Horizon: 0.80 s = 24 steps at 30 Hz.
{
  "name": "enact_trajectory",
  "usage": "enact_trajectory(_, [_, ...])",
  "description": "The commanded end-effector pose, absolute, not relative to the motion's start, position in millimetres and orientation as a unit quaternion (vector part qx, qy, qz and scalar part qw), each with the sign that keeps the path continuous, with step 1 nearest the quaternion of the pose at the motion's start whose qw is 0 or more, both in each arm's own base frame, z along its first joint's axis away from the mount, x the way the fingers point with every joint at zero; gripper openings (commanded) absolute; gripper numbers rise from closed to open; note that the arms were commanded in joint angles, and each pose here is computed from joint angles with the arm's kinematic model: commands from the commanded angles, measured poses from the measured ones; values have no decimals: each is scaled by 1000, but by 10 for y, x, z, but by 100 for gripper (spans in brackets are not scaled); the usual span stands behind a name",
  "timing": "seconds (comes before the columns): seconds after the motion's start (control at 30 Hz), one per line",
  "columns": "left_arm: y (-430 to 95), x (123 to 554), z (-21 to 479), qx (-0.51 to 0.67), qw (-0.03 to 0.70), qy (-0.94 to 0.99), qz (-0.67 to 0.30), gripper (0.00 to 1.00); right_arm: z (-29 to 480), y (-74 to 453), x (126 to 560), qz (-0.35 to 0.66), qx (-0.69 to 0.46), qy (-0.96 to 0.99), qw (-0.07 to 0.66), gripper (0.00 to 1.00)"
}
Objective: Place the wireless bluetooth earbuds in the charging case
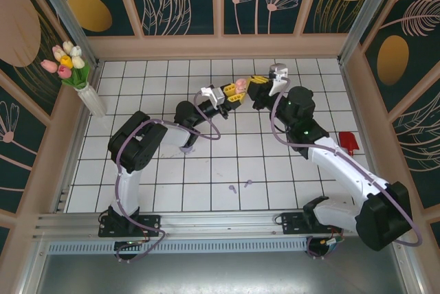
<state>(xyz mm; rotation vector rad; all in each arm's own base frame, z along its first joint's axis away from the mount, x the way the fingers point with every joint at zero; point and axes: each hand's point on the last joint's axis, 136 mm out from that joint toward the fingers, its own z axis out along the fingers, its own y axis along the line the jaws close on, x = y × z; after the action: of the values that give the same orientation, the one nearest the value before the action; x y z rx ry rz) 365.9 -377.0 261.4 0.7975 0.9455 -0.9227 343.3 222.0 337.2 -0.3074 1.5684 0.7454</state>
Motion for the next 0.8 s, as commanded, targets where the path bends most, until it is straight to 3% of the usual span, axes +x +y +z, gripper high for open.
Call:
enact_trajectory(0.0, [-3766, 3605, 2919, 368, 736, 392, -412, 0, 3684, 2164, 3338, 336, -126, 638, 682, 13])
enact_trajectory(0.77, [-3765, 3597, 3041, 346, 725, 389, -451, 0, 3628, 2299, 3416, 354, -135, 633, 675, 12])
